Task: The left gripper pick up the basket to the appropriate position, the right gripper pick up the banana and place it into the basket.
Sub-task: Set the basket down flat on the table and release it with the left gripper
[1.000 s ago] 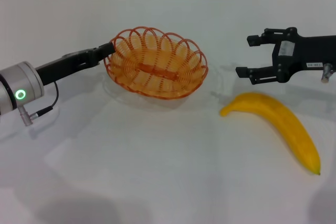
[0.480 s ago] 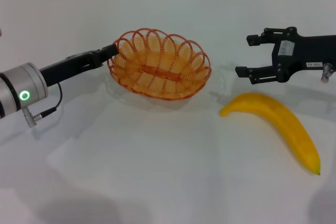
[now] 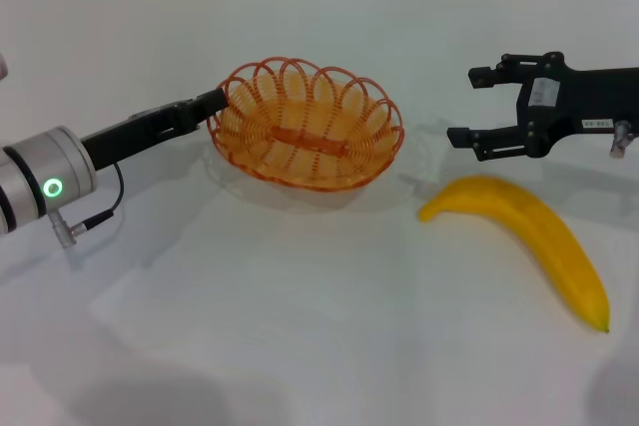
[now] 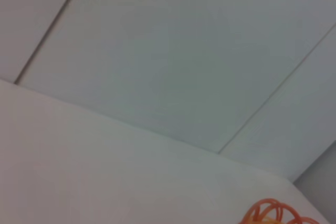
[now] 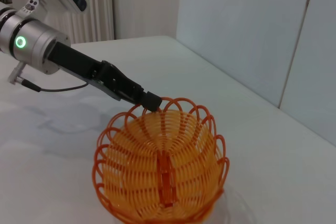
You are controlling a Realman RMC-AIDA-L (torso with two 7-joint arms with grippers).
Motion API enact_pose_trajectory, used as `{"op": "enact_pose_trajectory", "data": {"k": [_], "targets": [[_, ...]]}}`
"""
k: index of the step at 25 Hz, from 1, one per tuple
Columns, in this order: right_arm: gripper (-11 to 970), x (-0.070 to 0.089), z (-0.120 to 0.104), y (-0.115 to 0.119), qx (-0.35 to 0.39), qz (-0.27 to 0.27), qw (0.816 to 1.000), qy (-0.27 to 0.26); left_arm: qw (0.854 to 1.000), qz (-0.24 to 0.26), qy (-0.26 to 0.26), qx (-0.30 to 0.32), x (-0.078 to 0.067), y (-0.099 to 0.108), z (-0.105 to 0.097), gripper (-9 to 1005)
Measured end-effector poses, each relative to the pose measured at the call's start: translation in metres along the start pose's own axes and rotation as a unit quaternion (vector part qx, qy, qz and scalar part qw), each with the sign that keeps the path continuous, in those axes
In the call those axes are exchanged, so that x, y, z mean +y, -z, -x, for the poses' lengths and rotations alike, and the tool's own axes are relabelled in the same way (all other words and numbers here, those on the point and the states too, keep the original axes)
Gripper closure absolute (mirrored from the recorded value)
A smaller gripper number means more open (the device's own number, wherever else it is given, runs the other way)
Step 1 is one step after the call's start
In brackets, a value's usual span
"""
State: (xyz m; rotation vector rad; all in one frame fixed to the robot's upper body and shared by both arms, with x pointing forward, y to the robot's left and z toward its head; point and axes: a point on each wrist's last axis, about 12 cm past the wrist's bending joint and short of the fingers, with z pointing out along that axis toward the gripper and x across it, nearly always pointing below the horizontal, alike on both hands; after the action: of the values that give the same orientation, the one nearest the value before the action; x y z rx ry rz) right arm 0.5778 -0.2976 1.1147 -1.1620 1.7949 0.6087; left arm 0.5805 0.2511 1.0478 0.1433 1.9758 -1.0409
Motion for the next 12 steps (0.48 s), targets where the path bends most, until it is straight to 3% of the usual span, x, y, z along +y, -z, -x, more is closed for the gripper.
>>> {"op": "enact_pose_trajectory", "data": {"k": [12], "targets": [[98,0.0004,-0.001,-0.0007,0.003,0.001,1.0,0.0,1.0,0.005,0.002,0.002,0.0011,-0.0001,-0.0021,905]]}}
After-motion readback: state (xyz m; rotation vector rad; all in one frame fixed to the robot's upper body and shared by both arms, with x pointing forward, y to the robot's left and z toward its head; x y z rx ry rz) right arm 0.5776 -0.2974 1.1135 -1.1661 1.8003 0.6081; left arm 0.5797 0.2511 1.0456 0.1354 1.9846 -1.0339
